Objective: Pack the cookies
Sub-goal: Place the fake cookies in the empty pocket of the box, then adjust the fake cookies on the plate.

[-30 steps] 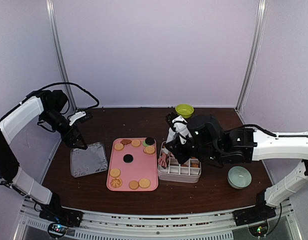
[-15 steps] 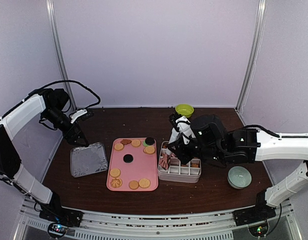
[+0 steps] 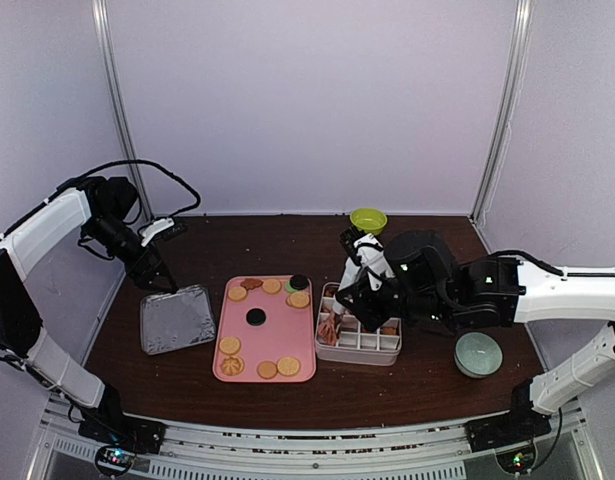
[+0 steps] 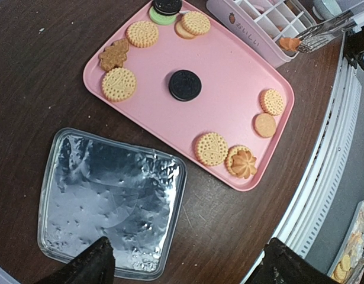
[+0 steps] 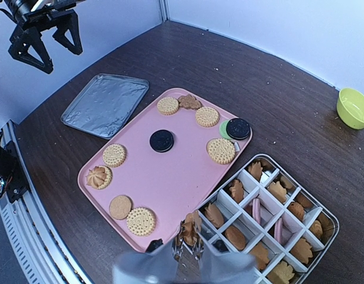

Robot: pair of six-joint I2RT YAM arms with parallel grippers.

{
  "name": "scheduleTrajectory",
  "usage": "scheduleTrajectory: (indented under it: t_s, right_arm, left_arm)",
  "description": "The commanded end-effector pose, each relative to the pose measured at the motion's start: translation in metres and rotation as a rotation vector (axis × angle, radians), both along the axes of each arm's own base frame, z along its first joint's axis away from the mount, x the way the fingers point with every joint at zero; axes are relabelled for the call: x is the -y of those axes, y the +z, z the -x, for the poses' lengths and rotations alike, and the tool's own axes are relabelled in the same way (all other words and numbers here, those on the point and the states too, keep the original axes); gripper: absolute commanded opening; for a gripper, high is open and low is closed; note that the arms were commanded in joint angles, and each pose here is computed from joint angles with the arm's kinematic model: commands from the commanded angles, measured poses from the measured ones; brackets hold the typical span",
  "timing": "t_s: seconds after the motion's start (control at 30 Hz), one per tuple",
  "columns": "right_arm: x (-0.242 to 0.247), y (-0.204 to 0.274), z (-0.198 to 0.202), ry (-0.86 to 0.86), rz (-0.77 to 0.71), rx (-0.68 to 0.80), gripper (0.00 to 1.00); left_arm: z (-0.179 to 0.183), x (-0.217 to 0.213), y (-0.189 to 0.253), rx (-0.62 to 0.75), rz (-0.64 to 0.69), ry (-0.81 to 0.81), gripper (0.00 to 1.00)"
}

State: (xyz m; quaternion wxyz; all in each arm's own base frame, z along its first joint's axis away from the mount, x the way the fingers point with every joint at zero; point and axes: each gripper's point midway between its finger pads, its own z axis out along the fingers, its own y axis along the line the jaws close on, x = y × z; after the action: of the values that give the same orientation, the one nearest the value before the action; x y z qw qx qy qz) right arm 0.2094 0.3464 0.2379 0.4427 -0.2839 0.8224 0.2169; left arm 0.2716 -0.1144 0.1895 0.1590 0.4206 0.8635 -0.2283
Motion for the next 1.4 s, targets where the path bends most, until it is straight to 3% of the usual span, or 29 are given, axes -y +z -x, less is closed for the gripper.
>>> scheduleTrajectory:
  t_s: [0.0, 0.23, 0.43, 0.73, 1.1, 1.37]
  right_arm:
    - [0.000, 0.008, -0.005, -0.024, -0.037, 0.027, 0.06]
    - [0.003, 0.007, -0.010, -0.049, -0.026, 0.047, 0.09]
    - [0.007, 0.006, -0.012, -0.066, -0.016, 0.057, 0.23]
    - [0.006, 0.017, -0.013, -0.066, -0.031, 0.072, 0.33]
    - [-0.003, 0.049, -0.009, -0.041, -0.080, 0.116, 0.27]
    - [-0.057, 0.071, 0.004, 0.066, -0.120, 0.154, 0.27]
  left_arm:
    - [-0.008, 0.002, 0.012, 0.040, 0.028, 0.009, 0.90]
    - [-0.006, 0.001, 0.011, 0.039, 0.026, 0.008, 0.90]
    - [-0.005, 0.002, 0.013, 0.045, 0.029, 0.007, 0.92]
    - [0.000, 0.001, 0.016, 0.051, 0.030, -0.004, 0.92]
    - [0.005, -0.004, 0.016, 0.060, 0.024, 0.007, 0.92]
    - [0.002, -0.019, 0.016, 0.043, 0.060, 0.072, 0.94]
